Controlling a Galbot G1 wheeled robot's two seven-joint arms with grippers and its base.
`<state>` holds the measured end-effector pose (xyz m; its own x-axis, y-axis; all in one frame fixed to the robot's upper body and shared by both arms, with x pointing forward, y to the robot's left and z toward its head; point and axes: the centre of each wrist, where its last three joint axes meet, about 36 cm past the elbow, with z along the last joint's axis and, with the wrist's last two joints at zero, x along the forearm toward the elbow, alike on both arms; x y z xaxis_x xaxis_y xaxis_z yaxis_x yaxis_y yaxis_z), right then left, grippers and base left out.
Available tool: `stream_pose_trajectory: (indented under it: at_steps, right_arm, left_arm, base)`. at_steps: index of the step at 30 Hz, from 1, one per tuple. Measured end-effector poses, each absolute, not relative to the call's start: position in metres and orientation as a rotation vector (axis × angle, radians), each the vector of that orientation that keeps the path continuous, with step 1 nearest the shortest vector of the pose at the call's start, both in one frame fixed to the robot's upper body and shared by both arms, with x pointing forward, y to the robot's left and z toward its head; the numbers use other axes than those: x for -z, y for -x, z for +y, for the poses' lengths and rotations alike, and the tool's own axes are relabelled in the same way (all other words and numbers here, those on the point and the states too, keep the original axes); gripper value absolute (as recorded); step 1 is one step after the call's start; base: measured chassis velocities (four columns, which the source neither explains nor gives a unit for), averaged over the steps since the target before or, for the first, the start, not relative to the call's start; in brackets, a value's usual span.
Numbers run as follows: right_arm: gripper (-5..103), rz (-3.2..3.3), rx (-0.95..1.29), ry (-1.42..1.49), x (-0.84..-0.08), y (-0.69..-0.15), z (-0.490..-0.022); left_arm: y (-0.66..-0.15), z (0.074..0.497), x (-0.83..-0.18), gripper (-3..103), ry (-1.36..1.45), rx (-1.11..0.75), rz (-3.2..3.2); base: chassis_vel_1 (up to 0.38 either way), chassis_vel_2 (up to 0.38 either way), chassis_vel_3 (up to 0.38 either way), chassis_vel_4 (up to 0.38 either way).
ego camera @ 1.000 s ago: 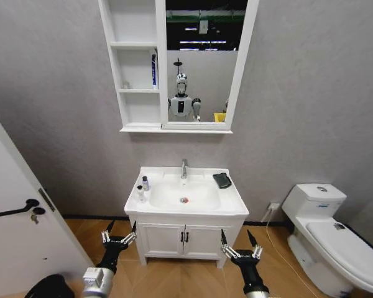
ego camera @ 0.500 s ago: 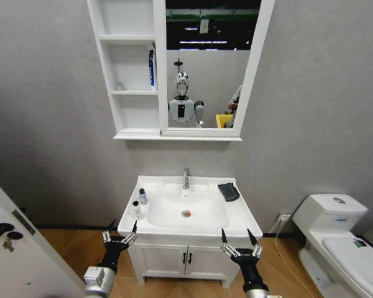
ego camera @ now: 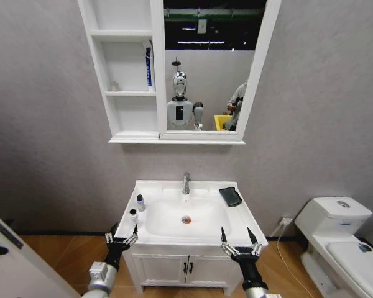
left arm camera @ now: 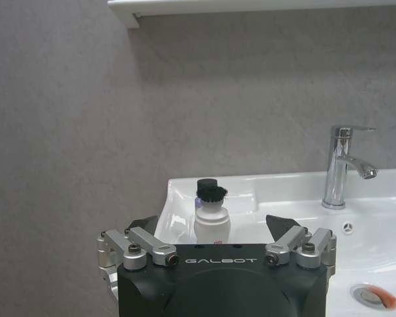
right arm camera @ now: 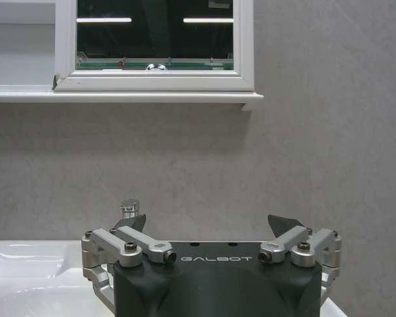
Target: Move facial cleanser and shampoo from washbasin to cabinet, then wipe washbasin with towel.
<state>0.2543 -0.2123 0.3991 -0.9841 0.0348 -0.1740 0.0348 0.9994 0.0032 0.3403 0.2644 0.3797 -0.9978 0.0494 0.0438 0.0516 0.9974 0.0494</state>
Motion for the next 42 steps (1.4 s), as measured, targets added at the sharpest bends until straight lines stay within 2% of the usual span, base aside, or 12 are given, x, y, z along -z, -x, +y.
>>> stream_pose_trajectory:
  at_steps: [27, 28, 30, 31, 32, 34, 37, 40, 41, 42]
  right_arm:
    - [100, 2.981, 0.033, -0.038, -0.386, -0.248, -0.220]
    - [100, 2.982, 0.036, -0.040, -0.385, -0.248, -0.221]
    - [100, 2.981, 0.037, -0.041, -0.385, -0.248, -0.221]
    - [100, 2.981, 0.038, -0.042, -0.385, -0.248, -0.222]
    - [100, 2.981, 0.038, -0.042, -0.385, -0.248, -0.222]
    - [100, 2.982, 0.035, -0.045, -0.383, -0.248, -0.221]
    - [100, 2.982, 0.031, -0.048, -0.383, -0.249, -0.220]
    - [100, 2.975, 0.026, -0.056, -0.383, -0.253, -0.219]
    - [100, 2.975, 0.026, -0.056, -0.383, -0.253, -0.219]
    - [100, 2.973, 0.027, -0.058, -0.384, -0.253, -0.219]
  left_arm:
    - [-0.427, 0.262, -0.330, 93, 0.066, 0.077, -3.044]
    - [-0.433, 0.265, -0.331, 89, 0.077, 0.082, -3.055]
    - [-0.435, 0.266, -0.331, 89, 0.081, 0.086, -3.060]
    - [-0.437, 0.269, -0.332, 77, 0.086, 0.095, -3.063]
    - [-0.437, 0.269, -0.332, 77, 0.086, 0.095, -3.063]
    - [-0.436, 0.272, -0.332, 66, 0.090, 0.102, -3.060]
    - [-0.436, 0.273, -0.331, 61, 0.090, 0.104, -3.058]
    - [-0.433, 0.274, -0.329, 44, 0.096, 0.105, -3.058]
    - [-0.433, 0.274, -0.329, 44, 0.096, 0.105, -3.058]
    - [-0.431, 0.273, -0.330, 39, 0.101, 0.103, -3.060]
  base:
    - [0.000, 0.000, 0.000, 0.000]
    - [0.000, 0.000, 0.000, 0.000]
    - [0.000, 0.000, 0.000, 0.000]
    - [0.000, 0.000, 0.000, 0.000]
    - [0.000, 0.000, 0.000, 0.000]
    - [0.000, 0.000, 0.000, 0.000]
    - [0.000, 0.000, 0.000, 0.000]
    - [0.000, 0.000, 0.000, 0.000]
    - [0.000, 0.000, 0.000, 0.000]
    - [0.000, 0.000, 0.000, 0.000]
